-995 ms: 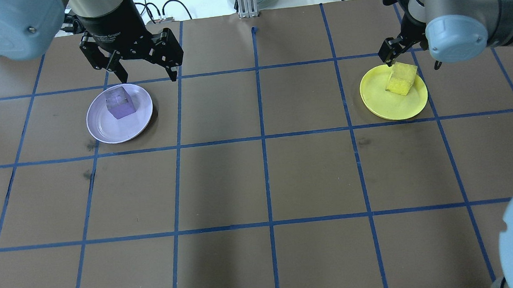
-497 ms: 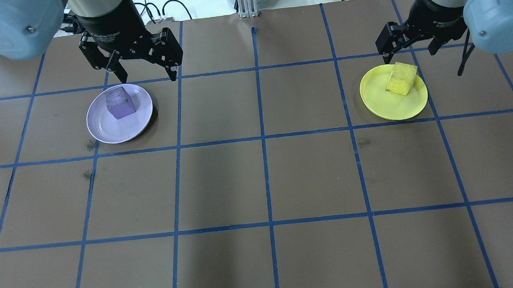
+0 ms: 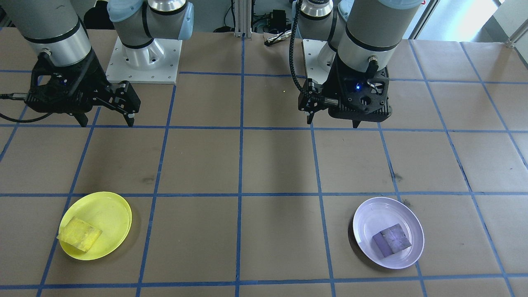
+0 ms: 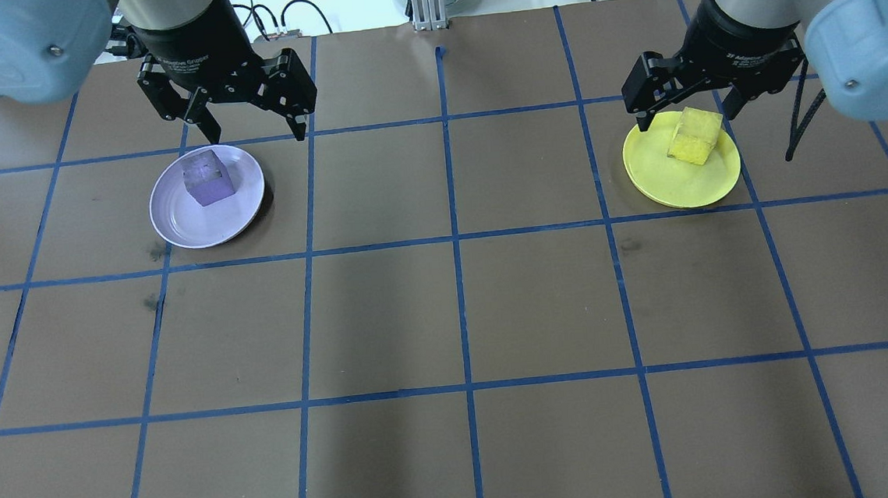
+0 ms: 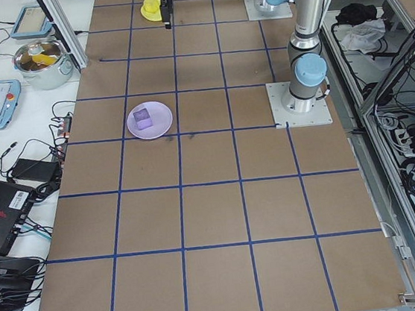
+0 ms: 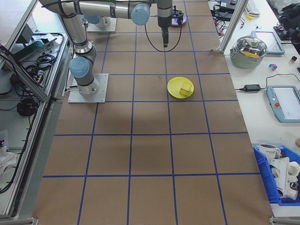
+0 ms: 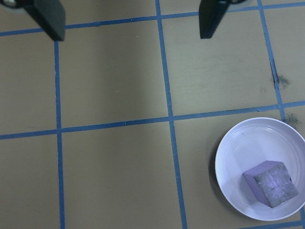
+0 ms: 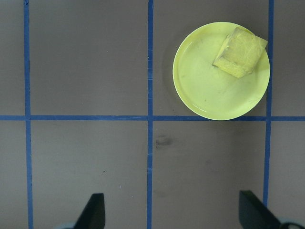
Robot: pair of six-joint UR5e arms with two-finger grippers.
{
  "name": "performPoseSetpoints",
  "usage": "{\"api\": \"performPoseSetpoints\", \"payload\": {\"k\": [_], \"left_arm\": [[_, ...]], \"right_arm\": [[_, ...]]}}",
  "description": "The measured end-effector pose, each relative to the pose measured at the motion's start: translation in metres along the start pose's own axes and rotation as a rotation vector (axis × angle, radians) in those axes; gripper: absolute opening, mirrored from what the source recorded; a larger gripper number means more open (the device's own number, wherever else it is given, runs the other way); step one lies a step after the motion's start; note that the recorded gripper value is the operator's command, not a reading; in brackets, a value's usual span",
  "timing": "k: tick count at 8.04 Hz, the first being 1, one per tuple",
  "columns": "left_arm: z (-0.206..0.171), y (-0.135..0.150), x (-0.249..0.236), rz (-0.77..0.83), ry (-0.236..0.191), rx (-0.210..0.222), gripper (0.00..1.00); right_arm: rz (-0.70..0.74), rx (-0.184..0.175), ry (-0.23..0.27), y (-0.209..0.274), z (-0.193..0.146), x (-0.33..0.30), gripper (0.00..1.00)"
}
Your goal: Sort blocks by color into plates
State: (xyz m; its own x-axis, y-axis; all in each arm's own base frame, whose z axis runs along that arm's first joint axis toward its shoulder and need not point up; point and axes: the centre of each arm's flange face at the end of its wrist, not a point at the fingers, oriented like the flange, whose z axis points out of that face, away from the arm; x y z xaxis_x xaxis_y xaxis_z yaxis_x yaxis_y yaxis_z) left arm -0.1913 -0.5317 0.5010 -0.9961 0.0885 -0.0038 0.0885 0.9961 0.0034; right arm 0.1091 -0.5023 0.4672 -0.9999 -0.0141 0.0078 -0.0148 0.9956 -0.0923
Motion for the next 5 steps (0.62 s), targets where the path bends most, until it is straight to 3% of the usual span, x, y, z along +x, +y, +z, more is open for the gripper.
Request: {"api": "performPoseSetpoints", "payload": {"k": [5], "left_arm": [[-0.0001, -0.0001, 0.0000, 0.000, 0.000, 0.000, 1.00]], "right_arm": [[0.000, -0.017, 0.000, 0.0089, -0.0056, -0.0053, 1.00]]}}
